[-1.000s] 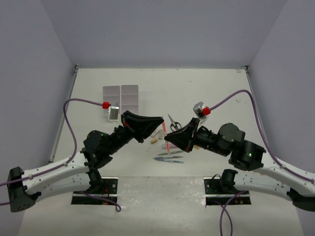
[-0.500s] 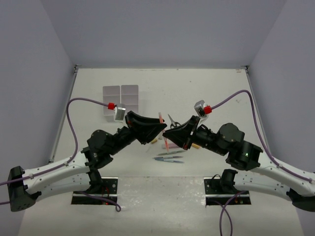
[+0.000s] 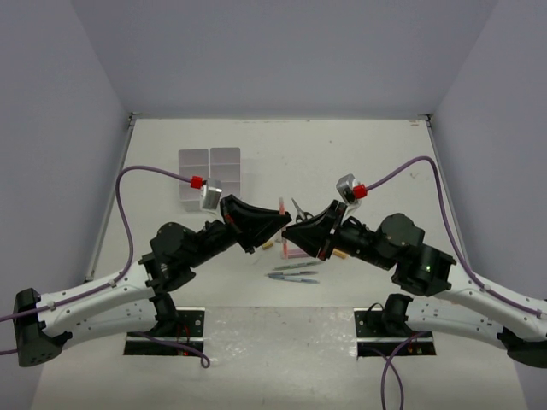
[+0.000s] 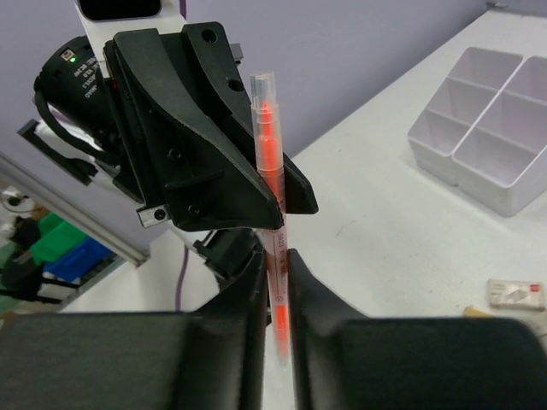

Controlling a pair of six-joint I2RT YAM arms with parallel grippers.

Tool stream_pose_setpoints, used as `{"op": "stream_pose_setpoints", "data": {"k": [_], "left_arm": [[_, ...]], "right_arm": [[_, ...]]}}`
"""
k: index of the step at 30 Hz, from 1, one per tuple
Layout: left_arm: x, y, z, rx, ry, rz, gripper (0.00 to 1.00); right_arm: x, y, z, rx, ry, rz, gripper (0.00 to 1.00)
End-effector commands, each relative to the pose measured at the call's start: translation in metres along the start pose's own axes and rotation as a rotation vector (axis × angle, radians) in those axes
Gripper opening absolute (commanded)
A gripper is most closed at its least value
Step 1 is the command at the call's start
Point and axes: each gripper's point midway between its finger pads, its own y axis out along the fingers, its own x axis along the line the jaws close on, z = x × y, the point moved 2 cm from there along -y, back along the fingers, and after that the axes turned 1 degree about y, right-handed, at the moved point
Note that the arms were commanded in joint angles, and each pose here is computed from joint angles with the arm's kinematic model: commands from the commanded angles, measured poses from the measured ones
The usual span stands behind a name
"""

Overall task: Sort the stationery into containers
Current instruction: Close the pen cap on the pen.

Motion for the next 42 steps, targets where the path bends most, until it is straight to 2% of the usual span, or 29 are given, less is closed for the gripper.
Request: {"op": "stream_pose_setpoints", "data": {"k": [1,4,13,16,22,23,25,26,29,31,35,38,42], "left_arm": [[-0.012,0.001,-0.001,0.044,0.087,0.076,0.00],[-0.016,0.001,-0.002,0.049,0.091,0.096,0.00],[-0.015,-0.002,-0.011,0.013,0.074,0.071,0.00],[-0.015,-0.004,-0.016,-0.006,0.076,0.059,0.00],[-0.018,-0.005,-0.022,-0.027,0.066,0.062,0.00],[-0.018,-0.005,-0.022,-0.027,0.064,0.062,0.00],[-0.018,-0.004,-0.022,-0.025,0.062,0.064,0.00],[-0.017,-0.004,-0.020,-0.020,0.058,0.060,0.00],[-0.016,-0.004,-0.019,-0.020,0.058,0.058,0.00],[-0.015,-0.005,-0.020,-0.022,0.066,0.053,0.00],[-0.007,-0.003,-0.018,0.001,0.088,0.001,0.26],[-0.006,-0.002,-0.018,0.021,0.102,-0.010,0.38],[-0.010,-0.003,-0.022,0.021,0.115,0.000,0.66]], "right_arm": [[0.031,-0.002,-0.028,-0.056,-0.031,-0.129,0.37],[0.034,0.006,-0.016,0.005,-0.045,-0.159,0.49],[0.032,0.014,-0.011,0.023,-0.047,-0.160,0.48],[0.030,0.017,-0.002,0.049,-0.042,-0.162,0.38],[0.024,0.026,0.013,0.099,-0.035,-0.151,0.36],[0.023,0.027,0.013,0.101,-0.036,-0.150,0.33],[0.025,0.029,0.010,0.081,-0.036,-0.160,0.21],[0.025,0.030,0.009,0.077,-0.036,-0.156,0.06],[0.025,0.029,0.006,0.068,-0.037,-0.150,0.00],[0.023,0.028,0.005,0.064,-0.037,-0.138,0.00],[0.018,0.024,0.004,0.046,-0.037,-0.113,0.00],[0.017,0.022,0.003,0.038,-0.039,-0.103,0.00],[0.016,0.021,0.001,0.037,-0.042,-0.092,0.00]]}}
